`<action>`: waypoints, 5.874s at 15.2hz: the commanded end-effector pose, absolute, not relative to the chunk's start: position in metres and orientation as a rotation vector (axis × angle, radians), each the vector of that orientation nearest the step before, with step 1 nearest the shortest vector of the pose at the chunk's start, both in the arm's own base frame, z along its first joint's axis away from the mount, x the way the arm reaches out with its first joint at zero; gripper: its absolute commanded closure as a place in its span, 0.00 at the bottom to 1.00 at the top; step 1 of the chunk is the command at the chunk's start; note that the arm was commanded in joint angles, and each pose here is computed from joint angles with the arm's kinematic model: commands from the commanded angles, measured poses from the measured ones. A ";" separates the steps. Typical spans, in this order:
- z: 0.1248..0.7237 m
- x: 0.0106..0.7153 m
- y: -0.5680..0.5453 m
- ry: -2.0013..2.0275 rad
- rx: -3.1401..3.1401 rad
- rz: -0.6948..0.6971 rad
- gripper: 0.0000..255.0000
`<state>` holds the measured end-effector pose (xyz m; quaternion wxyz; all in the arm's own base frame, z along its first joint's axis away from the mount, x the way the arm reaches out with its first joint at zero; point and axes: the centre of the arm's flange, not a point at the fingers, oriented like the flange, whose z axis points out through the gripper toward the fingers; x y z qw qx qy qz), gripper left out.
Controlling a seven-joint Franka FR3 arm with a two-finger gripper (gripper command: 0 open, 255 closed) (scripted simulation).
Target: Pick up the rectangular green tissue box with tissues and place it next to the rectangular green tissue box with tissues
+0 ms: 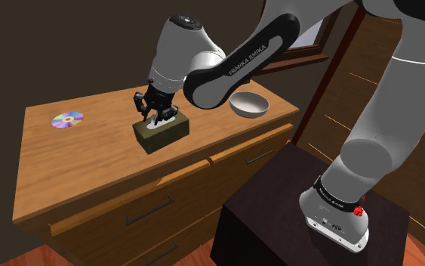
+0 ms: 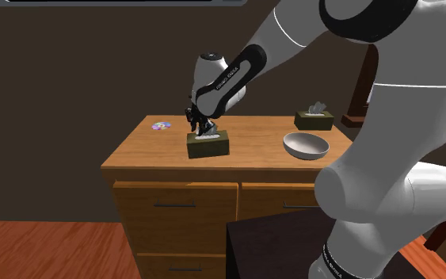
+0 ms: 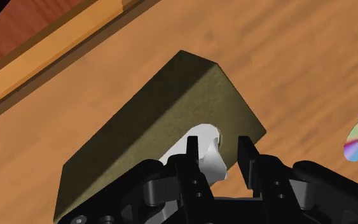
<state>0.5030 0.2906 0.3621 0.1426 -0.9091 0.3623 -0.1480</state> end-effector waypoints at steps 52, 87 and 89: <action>0.588 0.492 0.185 1.046 -2.629 -0.420 1.00; 0.590 0.449 -0.275 1.046 -2.629 -0.420 1.00; 0.590 0.447 -0.301 1.046 -2.629 -0.420 1.00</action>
